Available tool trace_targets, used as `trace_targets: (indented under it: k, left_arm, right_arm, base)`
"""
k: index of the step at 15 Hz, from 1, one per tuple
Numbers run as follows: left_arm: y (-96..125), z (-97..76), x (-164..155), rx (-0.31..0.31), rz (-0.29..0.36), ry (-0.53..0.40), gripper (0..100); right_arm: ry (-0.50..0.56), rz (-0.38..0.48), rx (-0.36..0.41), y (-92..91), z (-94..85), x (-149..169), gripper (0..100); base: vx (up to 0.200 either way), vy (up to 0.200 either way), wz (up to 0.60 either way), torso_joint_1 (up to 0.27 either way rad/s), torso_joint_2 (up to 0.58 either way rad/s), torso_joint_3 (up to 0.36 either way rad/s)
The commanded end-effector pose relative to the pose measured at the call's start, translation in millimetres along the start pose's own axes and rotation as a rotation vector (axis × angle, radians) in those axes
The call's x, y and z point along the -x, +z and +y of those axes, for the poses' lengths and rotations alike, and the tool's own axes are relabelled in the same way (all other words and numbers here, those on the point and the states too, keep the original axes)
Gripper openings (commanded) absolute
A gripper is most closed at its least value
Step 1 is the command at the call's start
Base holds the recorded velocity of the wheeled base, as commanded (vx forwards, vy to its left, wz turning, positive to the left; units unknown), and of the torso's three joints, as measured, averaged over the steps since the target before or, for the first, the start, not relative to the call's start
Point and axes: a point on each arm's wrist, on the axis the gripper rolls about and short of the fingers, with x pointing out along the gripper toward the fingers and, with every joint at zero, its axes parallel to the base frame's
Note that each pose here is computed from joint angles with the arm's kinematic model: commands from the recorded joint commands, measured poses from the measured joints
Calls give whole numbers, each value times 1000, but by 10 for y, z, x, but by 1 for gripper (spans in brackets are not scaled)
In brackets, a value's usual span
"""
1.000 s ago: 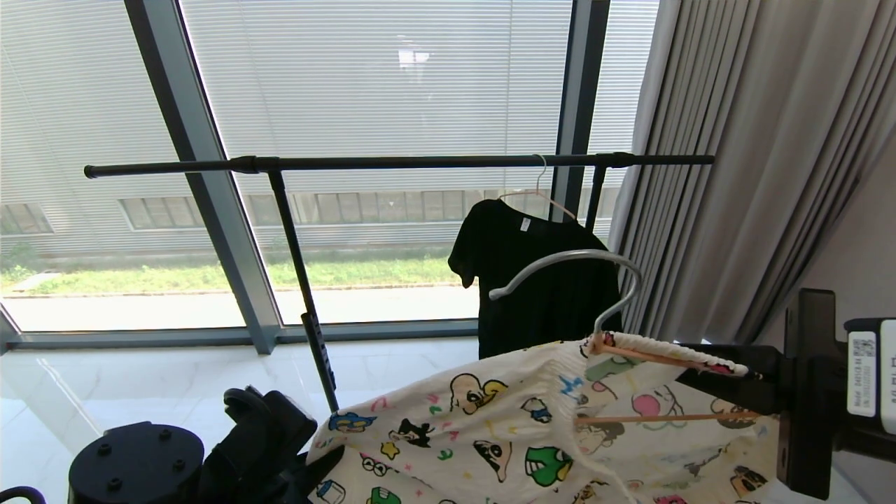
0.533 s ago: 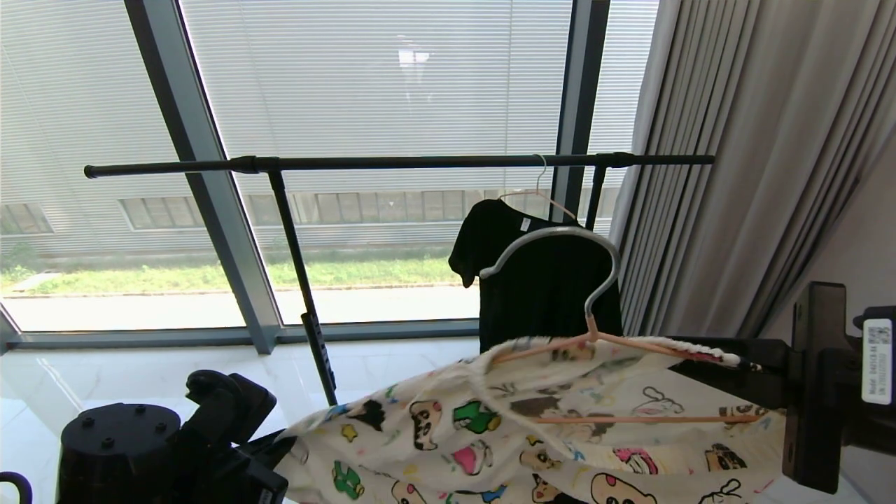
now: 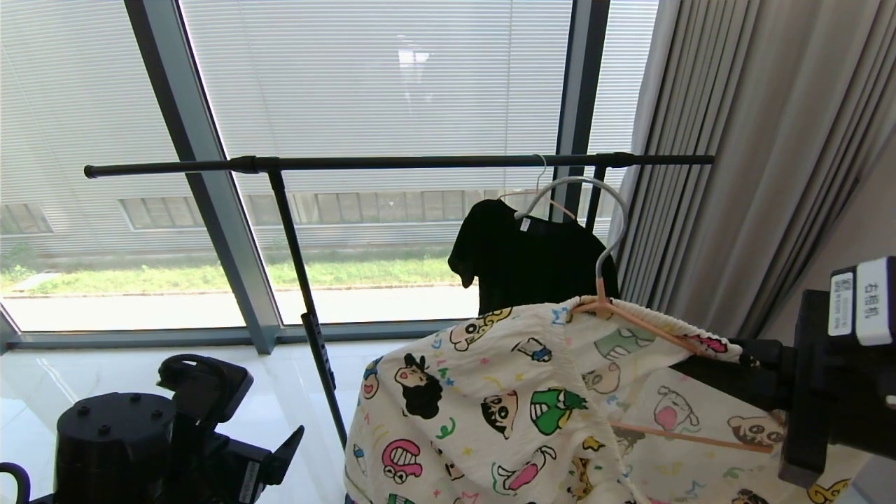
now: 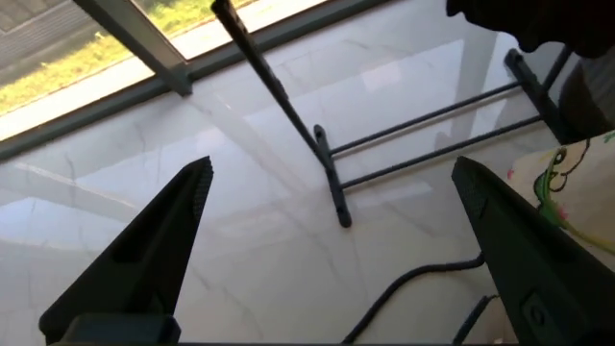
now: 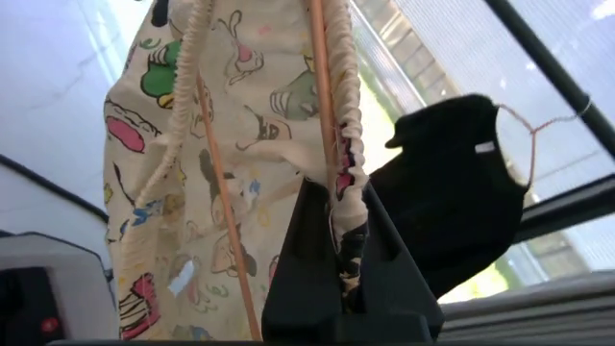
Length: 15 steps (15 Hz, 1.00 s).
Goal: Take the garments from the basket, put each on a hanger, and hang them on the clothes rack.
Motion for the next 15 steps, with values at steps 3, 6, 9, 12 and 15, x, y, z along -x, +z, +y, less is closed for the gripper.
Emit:
trace_targets:
  k: [3, 6, 9, 12, 15]
  left_arm:
    - [66, 180, 18, 108, -31, 128, 100]
    - [89, 243, 90, 127, -62, 176, 100]
    - [115, 250, 97, 129, -74, 178, 100]
    - [124, 255, 107, 132, -81, 179, 100]
    - [121, 256, 113, 134, -83, 179, 100]
  right_arm:
    - [-89, 144, -384, -228, 72, -133, 0]
    - [-202, 260, -610, -384, 91, -384, 0]
    - [-346, 342, -717, -471, 47, -804, 0]
    - [-457, 167, -813, -239, -125, -1177, 0]
    - [-448, 101, -775, -157, -154, -1180, 0]
  base:
    - [0, 0, 0, 0, 0, 0]
    - [0, 0, 0, 0, 0, 0]
    - [0, 0, 0, 0, 0, 0]
    - [0, 0, 0, 0, 0, 0]
    - [0, 0, 0, 0, 0, 0]
